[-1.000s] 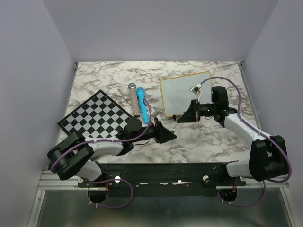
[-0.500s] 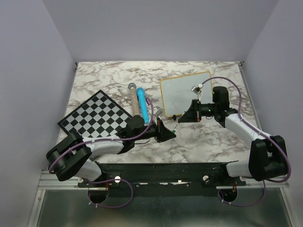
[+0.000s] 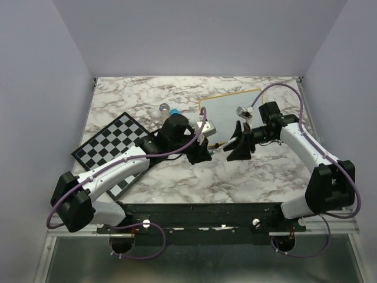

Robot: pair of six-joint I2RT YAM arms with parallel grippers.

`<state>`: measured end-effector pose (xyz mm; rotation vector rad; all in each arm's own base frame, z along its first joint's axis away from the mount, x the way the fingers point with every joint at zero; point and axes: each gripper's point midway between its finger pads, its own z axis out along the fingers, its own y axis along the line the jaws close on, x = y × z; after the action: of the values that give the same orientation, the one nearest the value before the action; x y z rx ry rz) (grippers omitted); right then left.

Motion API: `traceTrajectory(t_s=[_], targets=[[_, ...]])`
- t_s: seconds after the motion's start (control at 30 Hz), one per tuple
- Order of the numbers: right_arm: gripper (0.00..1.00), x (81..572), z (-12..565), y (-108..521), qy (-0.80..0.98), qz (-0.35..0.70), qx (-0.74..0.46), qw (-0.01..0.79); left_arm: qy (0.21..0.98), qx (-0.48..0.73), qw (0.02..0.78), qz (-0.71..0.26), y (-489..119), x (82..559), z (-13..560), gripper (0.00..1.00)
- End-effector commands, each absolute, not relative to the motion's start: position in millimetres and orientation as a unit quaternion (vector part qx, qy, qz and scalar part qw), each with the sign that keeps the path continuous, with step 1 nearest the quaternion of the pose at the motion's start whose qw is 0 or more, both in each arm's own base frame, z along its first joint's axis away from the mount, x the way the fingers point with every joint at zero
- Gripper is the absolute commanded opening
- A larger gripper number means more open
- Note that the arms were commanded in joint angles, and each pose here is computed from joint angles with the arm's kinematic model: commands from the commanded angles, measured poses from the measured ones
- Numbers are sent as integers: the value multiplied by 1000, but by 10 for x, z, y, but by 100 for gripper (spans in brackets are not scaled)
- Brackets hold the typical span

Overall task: Write a sentence on the whiteboard
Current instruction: Pass from the right arm to the left, then open the pen cap of the whiteboard marker.

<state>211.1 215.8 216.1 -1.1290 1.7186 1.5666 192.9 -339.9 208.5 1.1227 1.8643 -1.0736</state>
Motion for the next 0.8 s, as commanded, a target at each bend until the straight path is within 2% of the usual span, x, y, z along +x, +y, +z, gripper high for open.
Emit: traceTrajectory(t_s=[0.0, 0.2, 0.37, 0.43, 0.5, 0.53, 0.57, 0.6, 0.63, 0.77], targets=[[76, 1920, 2157, 2146, 610, 615, -425, 264, 730, 493, 267, -389, -3157, 1680, 1746, 0], [74, 1871, 2278, 2186, 583, 652, -401, 271, 725, 461, 286, -425, -3252, 1675, 1749, 0], [73, 1895, 2255, 2191, 586, 654, -397, 268, 692, 441, 334, -465, -3330, 1659, 1898, 0], [74, 1905, 2282, 2187, 580, 645, -413, 277, 693, 436, 331, -469, -3308, 1630, 1846, 0], [74, 1896, 2271, 2172, 600, 640, -407, 254, 698, 434, 327, -466, -3272, 1598, 1782, 0], [74, 1989, 2246, 2178, 583, 608, -450, 297, 702, 429, 326, -466, -3260, 1594, 1766, 0], [74, 1981, 2232, 2167, 632, 609, -407, 253, 697, 427, 339, -466, -3260, 1612, 1812, 0], [76, 2079, 2096, 2139, 666, 550, -423, 274, 701, 423, 339, -463, -3237, 1613, 1782, 0], [78, 2165, 2106, 2142, 646, 508, -450, 349, 701, 420, 343, -463, -3230, 1611, 1786, 0], [81, 2054, 2353, 2163, 641, 524, -430, 359, 696, 389, 379, -470, -3197, 1652, 1897, 0]])
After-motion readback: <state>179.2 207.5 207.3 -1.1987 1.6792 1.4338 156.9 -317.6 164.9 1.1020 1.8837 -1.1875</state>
